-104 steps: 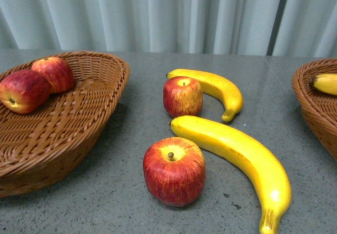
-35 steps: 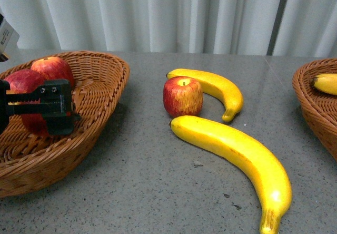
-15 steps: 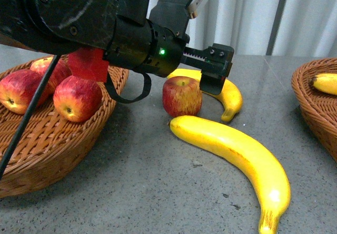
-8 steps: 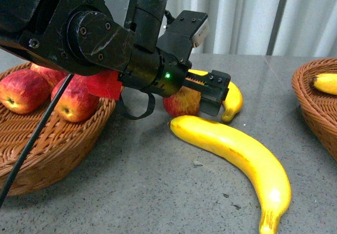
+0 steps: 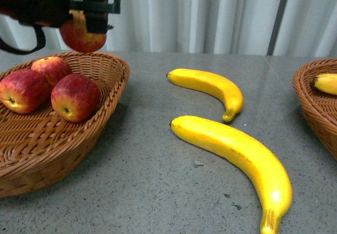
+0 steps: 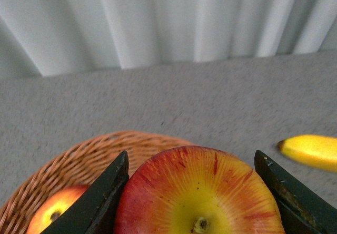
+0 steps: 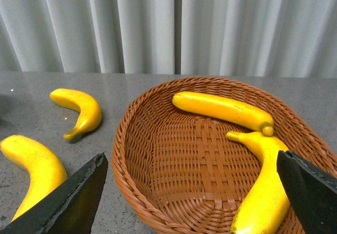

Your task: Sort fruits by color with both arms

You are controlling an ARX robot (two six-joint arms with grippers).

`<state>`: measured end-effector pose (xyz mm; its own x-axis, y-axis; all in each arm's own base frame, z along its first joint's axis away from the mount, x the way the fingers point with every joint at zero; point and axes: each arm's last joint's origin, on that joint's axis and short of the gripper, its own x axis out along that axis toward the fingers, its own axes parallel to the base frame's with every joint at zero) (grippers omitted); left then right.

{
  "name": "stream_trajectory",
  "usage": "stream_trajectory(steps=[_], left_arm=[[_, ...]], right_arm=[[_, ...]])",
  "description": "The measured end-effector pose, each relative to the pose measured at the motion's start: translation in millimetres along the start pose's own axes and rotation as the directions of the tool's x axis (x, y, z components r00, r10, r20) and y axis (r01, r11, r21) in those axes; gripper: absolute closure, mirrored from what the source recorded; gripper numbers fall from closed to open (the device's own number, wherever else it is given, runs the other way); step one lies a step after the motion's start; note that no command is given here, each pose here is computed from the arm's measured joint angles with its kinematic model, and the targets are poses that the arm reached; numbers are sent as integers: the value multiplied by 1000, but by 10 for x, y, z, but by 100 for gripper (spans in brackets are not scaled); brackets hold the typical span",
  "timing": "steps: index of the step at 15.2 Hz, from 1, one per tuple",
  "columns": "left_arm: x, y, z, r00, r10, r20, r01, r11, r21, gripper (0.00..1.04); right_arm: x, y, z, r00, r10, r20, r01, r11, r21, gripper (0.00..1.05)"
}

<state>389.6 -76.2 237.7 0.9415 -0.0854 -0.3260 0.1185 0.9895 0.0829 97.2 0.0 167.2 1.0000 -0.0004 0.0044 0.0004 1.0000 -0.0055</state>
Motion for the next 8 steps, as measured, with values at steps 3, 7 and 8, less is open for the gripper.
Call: stream_trajectory(steps=[3,7,8], left_arm=[[30,94,-72,1000,9,-18,-9,1000,-9,42],[61,212,-112,1000,14,-23,-15,999,-28,42],[68,244,-116,1000,14,-21,-15,999,-33,42]], right_arm=[[0,0,0,1000,0,0,0,1000,0,7],[0,0,0,1000,0,0,0,1000,0,7],[0,0,0,1000,0,0,0,1000,0,7]])
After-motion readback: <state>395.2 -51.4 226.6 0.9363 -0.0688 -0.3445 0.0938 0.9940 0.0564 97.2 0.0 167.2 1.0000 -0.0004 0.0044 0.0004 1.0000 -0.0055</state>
